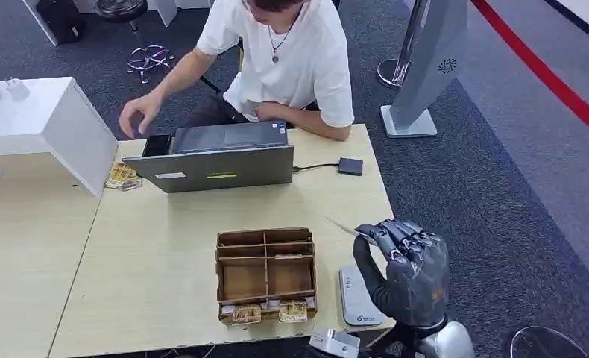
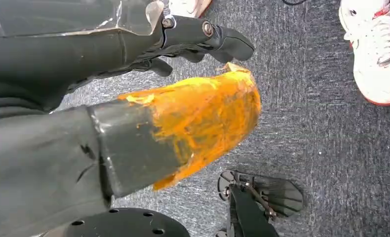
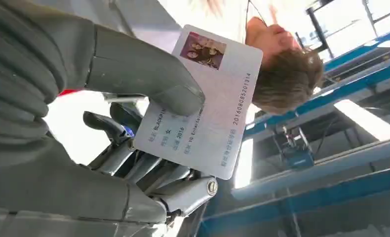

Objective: Pass the card to the sensor for recognition and then transmit it.

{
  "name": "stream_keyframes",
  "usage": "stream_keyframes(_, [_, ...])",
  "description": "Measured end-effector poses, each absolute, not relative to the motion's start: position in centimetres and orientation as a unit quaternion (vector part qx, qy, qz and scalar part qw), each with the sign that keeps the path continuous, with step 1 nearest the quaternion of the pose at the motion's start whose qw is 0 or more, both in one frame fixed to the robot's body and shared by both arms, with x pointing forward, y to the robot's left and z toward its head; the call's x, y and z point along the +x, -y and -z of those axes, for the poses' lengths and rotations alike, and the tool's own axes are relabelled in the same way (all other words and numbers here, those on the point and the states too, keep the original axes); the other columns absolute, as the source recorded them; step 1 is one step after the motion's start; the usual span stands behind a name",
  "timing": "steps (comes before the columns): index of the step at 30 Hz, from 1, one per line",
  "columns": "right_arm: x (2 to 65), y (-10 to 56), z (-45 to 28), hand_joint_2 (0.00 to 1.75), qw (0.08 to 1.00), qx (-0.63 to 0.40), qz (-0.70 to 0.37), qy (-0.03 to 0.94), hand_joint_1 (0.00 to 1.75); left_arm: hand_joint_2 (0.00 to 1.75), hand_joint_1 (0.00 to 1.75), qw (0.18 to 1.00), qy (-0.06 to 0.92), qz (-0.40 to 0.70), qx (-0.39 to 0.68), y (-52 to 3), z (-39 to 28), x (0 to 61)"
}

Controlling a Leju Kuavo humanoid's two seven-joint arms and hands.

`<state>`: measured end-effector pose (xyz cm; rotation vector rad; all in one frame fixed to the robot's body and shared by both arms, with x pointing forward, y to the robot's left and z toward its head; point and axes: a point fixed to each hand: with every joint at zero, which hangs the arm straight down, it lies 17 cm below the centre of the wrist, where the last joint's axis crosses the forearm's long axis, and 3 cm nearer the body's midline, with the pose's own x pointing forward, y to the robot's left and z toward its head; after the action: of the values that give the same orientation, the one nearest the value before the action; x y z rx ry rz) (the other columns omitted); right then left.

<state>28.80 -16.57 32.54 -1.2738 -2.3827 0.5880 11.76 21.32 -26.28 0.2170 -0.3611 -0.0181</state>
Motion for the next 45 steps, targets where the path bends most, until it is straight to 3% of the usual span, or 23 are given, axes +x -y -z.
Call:
stream_keyframes(21, [31.2, 22.6, -20.1, 1.75, 0.477, -0.321, -0.102, 0.812, 1.75, 0.0, 0.0, 0.979, 0.163, 0.016, 0.12, -22.0, 26.5, 10.9])
stream_keyframes(45, [31.2, 23.0, -10.9, 1.75, 0.593, -0.231, -0.115, 0.763, 1.75, 0.0, 0.0, 0.978, 0.164, 0.029, 0.124, -22.6, 26.6, 10.8])
